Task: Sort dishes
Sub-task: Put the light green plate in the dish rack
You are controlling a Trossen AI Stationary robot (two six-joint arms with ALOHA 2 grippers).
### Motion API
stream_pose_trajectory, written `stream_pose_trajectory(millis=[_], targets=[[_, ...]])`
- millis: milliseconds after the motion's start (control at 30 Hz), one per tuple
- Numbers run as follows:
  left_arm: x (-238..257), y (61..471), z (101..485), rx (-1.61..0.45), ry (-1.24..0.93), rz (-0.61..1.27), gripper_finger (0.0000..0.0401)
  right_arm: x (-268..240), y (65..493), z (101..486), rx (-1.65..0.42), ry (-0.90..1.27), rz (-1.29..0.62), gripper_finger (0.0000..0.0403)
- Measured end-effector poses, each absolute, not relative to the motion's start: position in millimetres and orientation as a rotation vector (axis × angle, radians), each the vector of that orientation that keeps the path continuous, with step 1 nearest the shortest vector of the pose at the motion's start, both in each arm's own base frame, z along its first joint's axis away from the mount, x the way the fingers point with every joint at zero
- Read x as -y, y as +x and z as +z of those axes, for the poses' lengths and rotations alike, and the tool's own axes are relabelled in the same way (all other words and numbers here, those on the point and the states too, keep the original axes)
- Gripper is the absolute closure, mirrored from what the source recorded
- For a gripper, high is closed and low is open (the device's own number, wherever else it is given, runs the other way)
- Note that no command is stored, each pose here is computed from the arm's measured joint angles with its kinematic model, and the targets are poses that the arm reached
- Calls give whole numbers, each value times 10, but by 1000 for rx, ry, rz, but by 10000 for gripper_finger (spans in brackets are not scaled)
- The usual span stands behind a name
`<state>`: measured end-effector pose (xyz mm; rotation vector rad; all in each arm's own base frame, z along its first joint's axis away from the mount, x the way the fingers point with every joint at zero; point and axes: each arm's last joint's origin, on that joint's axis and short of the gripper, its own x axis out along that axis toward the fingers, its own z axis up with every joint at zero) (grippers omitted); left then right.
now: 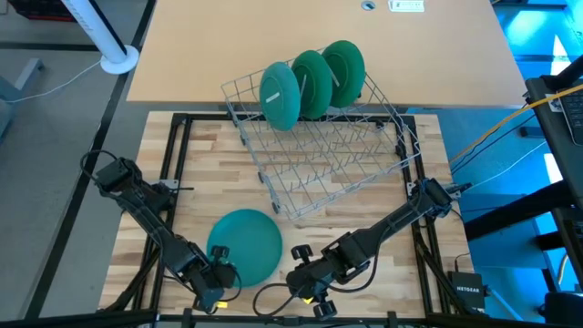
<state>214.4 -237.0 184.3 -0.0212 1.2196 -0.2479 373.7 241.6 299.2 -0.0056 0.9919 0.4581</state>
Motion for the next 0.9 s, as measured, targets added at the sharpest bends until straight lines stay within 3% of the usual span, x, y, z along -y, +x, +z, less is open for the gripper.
stream_pose_trajectory(millis=[900], targets=[[2330,2126,1809,-1226,107,-299,329,-2412,3740,2992,-988,-12,451,288]])
